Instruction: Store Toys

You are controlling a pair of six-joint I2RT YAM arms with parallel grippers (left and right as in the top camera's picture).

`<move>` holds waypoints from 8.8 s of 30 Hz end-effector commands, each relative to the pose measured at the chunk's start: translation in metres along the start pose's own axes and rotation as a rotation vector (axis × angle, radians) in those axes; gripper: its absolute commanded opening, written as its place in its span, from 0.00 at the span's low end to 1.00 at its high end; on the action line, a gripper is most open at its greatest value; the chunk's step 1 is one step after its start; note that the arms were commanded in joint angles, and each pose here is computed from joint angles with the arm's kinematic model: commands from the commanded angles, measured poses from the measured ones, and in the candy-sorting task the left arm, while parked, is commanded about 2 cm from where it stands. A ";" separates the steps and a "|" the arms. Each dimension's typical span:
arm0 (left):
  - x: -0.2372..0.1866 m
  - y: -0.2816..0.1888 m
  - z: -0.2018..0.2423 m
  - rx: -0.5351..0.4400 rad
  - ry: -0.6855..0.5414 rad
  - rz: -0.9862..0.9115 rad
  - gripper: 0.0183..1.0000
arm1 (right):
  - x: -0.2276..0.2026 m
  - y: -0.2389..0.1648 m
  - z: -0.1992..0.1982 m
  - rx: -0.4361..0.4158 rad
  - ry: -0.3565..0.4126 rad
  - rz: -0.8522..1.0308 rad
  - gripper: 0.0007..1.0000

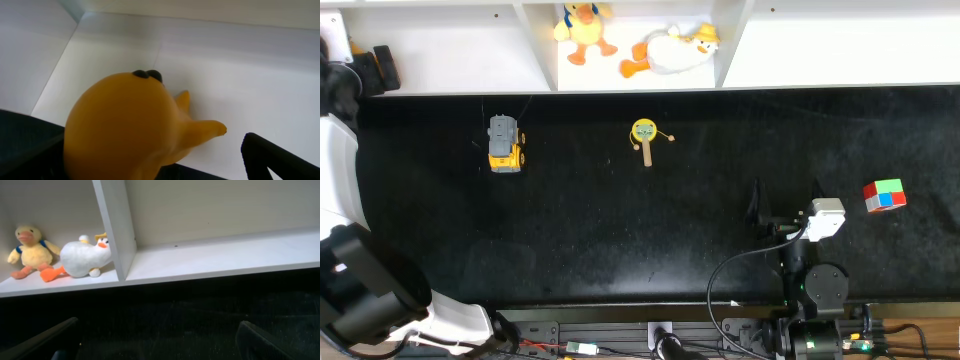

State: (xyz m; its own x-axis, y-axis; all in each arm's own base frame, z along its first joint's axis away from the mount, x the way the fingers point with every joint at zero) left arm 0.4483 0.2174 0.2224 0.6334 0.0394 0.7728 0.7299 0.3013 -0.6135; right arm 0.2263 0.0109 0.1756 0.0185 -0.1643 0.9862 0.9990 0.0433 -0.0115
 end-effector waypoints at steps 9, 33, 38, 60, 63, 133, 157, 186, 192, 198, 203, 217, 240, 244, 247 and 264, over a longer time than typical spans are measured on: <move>0.008 0.003 -0.001 -0.002 0.001 -0.020 1.00 | -0.004 0.000 -0.001 0.000 0.000 0.001 1.00; -0.001 -0.040 0.015 -0.043 0.010 0.018 1.00 | -0.004 0.000 -0.001 0.000 0.000 0.001 0.99; -0.018 -0.062 0.011 -0.053 -0.003 0.073 1.00 | -0.004 0.000 -0.001 0.000 0.000 0.001 1.00; -0.149 -0.104 -0.163 -0.263 0.046 0.338 1.00 | -0.003 0.000 -0.001 0.000 0.000 0.001 1.00; -0.160 -0.096 -0.179 -0.281 0.058 0.389 1.00 | -0.004 0.000 -0.001 0.000 0.000 0.001 0.99; -0.123 -0.102 -0.174 -0.204 0.012 0.236 0.24 | -0.004 0.000 -0.001 0.000 0.000 0.001 1.00; -0.023 -0.045 -0.194 -0.207 0.029 0.160 0.25 | -0.004 0.000 -0.001 0.000 0.000 0.001 1.00; -0.010 -0.032 -0.192 -0.164 0.037 0.164 1.00 | -0.004 0.000 -0.001 0.000 0.000 0.001 0.99; -0.020 -0.047 -0.186 -0.158 0.072 0.176 1.00 | -0.004 0.000 -0.001 0.000 0.000 0.001 1.00; -0.047 -0.063 -0.180 -0.157 0.077 0.206 1.00 | -0.004 0.000 -0.001 0.000 0.000 0.001 1.00; -0.070 -0.084 -0.173 -0.156 0.072 0.213 1.00 | -0.004 0.000 -0.001 0.000 0.000 0.001 0.99; -0.096 -0.160 -0.166 -0.287 -0.043 -0.072 1.00 | -0.004 0.000 -0.001 0.000 0.000 0.001 1.00; -0.169 -0.209 -0.135 -0.221 -0.208 -0.756 1.00 | -0.003 0.000 -0.001 0.000 0.000 0.001 0.99; -0.199 -0.184 -0.142 -0.218 -0.172 -0.596 1.00 | -0.004 0.000 -0.001 0.000 0.000 0.001 0.99; -0.199 -0.185 -0.148 -0.232 -0.090 -0.607 1.00 | -0.004 0.000 -0.001 0.000 0.000 0.001 1.00; -0.199 -0.190 -0.164 -0.345 -0.092 -0.603 1.00 | -0.003 0.000 -0.001 0.000 0.000 0.001 0.99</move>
State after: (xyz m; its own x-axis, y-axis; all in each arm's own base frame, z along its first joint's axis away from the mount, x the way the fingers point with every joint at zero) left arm 0.2262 0.0022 0.1570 0.0839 0.0341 0.9959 0.9963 0.0133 -0.0844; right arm 0.2262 0.0110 0.1757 0.0181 -0.1639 0.9863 0.9990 0.0437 -0.0111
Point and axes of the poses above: each gripper's point midway between its finger pads, its own y axis out along the fingers, its own z axis along the line the jaws close on, x = y × z, the point moved 2 cm from there along -y, back along the fingers, and after that the axes turned 1 degree about y, right-handed, at the moved point
